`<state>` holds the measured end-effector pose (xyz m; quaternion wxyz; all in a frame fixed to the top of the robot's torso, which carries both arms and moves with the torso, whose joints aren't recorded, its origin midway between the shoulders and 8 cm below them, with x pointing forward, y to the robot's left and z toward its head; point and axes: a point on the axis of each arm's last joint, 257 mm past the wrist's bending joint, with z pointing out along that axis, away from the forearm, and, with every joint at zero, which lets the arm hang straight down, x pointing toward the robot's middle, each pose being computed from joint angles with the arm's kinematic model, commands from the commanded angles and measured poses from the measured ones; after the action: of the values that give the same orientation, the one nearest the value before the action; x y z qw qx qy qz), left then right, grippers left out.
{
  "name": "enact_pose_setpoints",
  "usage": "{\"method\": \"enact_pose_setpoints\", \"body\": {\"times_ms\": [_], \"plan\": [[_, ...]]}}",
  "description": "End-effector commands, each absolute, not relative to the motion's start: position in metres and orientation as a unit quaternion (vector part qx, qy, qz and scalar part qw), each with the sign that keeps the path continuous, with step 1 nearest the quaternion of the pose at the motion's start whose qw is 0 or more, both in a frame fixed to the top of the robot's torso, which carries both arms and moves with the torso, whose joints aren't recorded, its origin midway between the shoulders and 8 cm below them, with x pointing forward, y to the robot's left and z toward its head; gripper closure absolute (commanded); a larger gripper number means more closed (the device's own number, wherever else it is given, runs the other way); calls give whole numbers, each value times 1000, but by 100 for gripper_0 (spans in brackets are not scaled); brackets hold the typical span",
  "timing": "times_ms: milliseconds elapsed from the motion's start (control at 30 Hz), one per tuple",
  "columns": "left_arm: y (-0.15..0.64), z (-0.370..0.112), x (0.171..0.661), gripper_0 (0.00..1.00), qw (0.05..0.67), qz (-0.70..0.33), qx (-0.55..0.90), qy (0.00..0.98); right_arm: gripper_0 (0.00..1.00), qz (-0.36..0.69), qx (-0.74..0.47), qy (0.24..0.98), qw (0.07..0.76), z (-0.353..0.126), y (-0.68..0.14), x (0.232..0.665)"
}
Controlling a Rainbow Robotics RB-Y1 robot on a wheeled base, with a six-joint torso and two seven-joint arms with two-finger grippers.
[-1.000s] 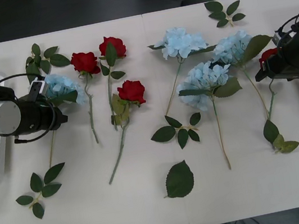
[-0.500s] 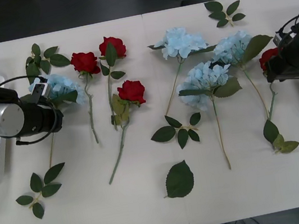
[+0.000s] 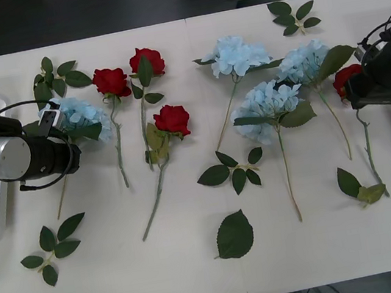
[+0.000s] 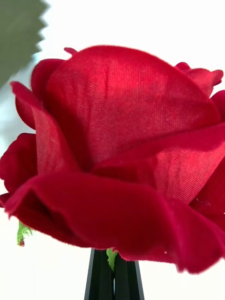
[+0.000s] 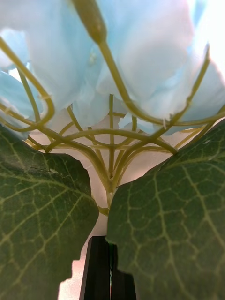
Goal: Place the red flowers into the right box and the blue flowers into the left box. If a person shows an open palm, hand one flower to the person first, then continue sorting.
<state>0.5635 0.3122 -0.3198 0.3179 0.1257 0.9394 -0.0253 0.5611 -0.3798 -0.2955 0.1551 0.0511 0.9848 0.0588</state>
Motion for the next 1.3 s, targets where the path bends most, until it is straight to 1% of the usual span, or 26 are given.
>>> {"method": "enact_pose_setpoints", "body": {"times_ms": [33,133,200,233,300,433,500,533,633,767,833,867,1033,1167,1300], "plan": [[296,-288,583,100,337,-15,171,926,100,106,33,978,176,-237,-341,588],[303,-254,579,100,325,-7,181,928,100,103,31,977,184,-204,-349,593],[316,-217,569,100,312,2,186,932,100,93,26,975,199,-174,-360,599],[318,-207,566,100,310,2,188,932,100,87,23,975,204,-167,-362,601],[333,-174,548,100,294,1,189,937,100,47,8,973,226,-139,-380,610],[372,-125,524,100,282,26,181,942,100,-24,-10,969,246,-115,-413,616],[409,-94,509,100,275,55,166,945,100,-71,-20,965,253,-107,-439,617],[418,-89,506,100,273,63,167,945,100,-83,-22,963,255,-106,-445,618],[469,-66,488,100,255,107,163,947,100,-161,-35,948,273,-94,-487,624],[523,-53,483,100,248,165,140,944,100,-221,-34,933,283,-87,-522,626],[556,-48,488,100,252,210,126,936,100,-237,-23,929,284,-89,-541,624],[563,-48,489,100,254,216,121,935,100,-241,-18,929,282,-91,-547,621],[605,-77,500,100,264,225,80,934,100,-272,7,924,270,-115,-586,606],[621,-99,510,100,269,243,71,929,100,-283,14,919,275,-133,-601,601],[630,-118,516,100,270,260,67,925,100,-288,31,918,273,-161,-611,591]]}}
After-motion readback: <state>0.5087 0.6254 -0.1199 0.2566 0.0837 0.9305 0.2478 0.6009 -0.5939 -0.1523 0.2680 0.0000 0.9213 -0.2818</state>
